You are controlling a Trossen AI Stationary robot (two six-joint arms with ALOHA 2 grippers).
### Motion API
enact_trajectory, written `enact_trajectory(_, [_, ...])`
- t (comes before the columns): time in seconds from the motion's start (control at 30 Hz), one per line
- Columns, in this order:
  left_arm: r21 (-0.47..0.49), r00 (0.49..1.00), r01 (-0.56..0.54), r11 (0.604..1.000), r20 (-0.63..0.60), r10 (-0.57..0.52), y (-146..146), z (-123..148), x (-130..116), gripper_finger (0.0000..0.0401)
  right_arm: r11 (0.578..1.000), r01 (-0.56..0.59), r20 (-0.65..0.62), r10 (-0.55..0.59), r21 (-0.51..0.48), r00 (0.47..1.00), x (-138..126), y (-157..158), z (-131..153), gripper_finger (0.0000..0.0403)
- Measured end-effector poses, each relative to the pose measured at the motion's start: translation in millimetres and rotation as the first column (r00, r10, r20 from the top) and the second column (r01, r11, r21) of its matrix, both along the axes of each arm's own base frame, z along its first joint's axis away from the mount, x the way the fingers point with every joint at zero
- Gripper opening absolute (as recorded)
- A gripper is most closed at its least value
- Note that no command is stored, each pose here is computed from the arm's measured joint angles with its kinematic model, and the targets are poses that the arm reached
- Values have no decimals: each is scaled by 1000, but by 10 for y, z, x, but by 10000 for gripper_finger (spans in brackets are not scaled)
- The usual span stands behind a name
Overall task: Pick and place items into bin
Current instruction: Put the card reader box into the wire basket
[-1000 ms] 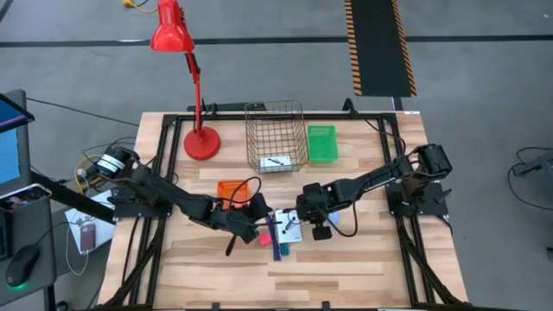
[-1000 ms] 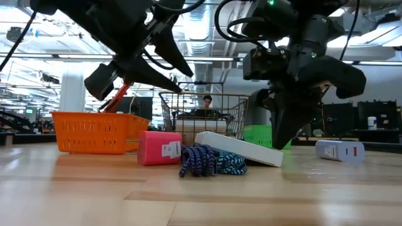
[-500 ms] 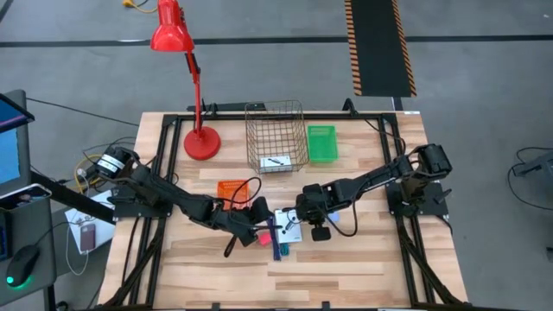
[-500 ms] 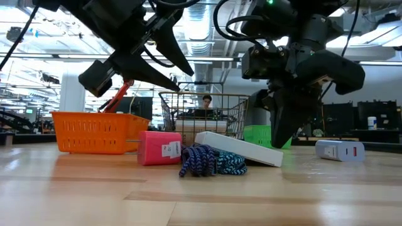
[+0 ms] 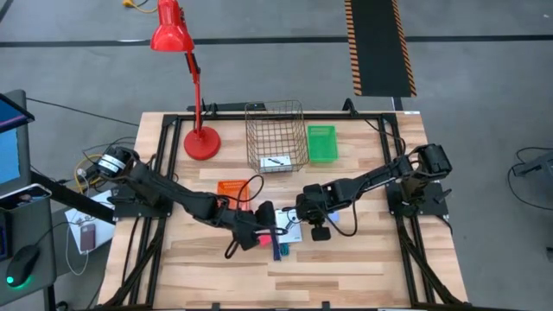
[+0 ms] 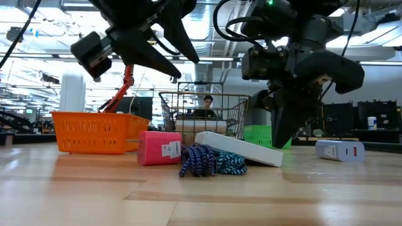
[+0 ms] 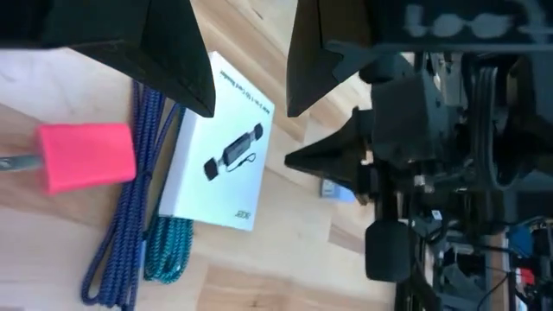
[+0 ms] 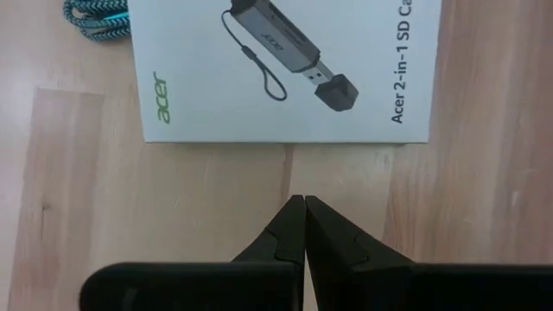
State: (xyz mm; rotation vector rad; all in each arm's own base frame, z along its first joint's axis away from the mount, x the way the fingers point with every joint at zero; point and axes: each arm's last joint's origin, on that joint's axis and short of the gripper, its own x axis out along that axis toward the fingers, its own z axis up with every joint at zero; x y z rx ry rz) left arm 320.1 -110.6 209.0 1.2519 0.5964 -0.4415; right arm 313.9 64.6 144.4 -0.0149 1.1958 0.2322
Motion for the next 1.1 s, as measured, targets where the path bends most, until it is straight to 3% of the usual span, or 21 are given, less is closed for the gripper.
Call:
enact_trajectory(0.2, [-38,1000,12,999,-11,-13,109,-44,72,137,1000,-2,0,2,5,1000,0,2,0,0])
enact_trajectory(0.47, [-11,999,42,999,-24,-42,96,-255,205,137,1000,0,28,0,12,1000,11,4,-22,0])
enact_trajectory(0.8, [2,998,67,998,-13,-67,116,-288,247,137,996,65,65,-69,57,996,-138,-25,-256,0])
enact_trajectory(1.1, [18,998,66,998,-15,-66,119,-290,244,137,996,60,106,-66,66,992,-105,-19,-259,0])
